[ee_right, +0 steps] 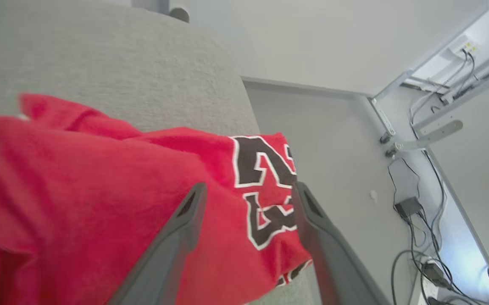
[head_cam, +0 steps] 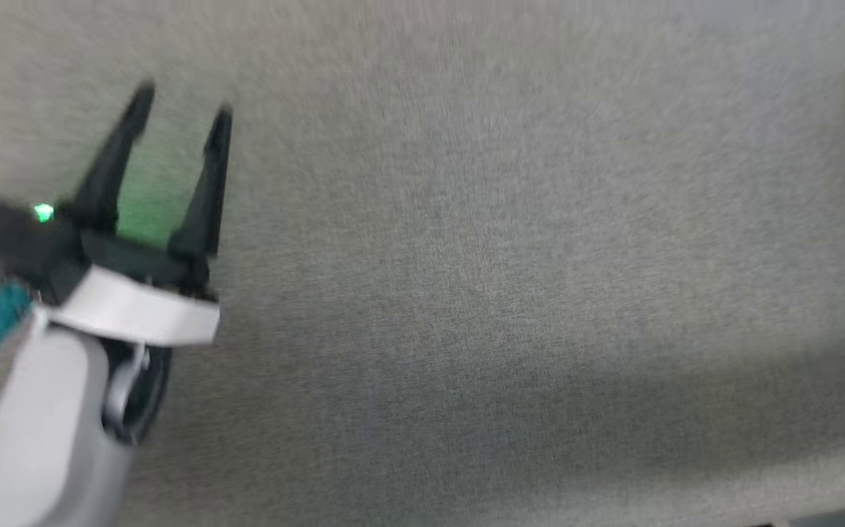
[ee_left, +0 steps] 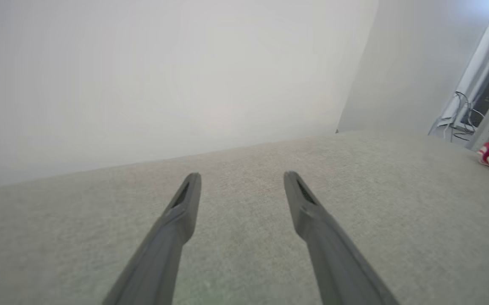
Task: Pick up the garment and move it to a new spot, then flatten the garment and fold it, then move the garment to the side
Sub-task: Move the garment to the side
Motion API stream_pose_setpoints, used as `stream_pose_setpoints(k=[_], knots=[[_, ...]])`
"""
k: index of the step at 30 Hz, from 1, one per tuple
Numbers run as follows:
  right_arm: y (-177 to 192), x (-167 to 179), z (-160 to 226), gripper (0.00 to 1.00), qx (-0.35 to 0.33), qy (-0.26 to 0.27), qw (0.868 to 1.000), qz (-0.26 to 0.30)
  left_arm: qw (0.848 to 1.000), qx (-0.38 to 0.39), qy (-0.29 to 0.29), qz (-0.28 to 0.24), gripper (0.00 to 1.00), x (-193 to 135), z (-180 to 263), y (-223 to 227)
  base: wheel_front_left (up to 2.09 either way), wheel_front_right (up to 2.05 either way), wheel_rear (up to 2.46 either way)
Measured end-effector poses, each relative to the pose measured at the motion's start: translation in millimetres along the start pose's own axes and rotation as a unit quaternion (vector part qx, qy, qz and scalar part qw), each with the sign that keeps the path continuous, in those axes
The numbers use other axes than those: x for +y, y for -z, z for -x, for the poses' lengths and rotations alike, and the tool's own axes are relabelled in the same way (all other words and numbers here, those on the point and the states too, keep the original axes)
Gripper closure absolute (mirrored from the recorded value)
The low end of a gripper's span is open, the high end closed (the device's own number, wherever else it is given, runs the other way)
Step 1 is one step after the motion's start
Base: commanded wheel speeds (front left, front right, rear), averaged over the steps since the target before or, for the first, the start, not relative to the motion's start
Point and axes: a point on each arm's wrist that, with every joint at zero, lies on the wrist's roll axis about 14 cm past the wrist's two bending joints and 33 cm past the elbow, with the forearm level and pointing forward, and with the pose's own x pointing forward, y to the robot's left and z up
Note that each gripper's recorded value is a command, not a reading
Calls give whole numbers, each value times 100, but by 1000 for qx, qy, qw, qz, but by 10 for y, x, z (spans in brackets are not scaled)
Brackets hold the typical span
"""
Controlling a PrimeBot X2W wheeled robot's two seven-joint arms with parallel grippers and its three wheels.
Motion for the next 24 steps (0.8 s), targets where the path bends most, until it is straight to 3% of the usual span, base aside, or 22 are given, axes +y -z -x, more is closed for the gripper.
stream_pose_setpoints(k=[11, 24], knots=[[-237, 728, 649, 0, -94, -123, 988, -26, 994, 24, -100, 21, 0, -72, 1046, -285, 0, 0, 0], [-469, 1375, 1465, 0, -213, -207, 948, -117, 978, 19, -206, 10, 0, 26, 2206, -535, 0, 0, 0]])
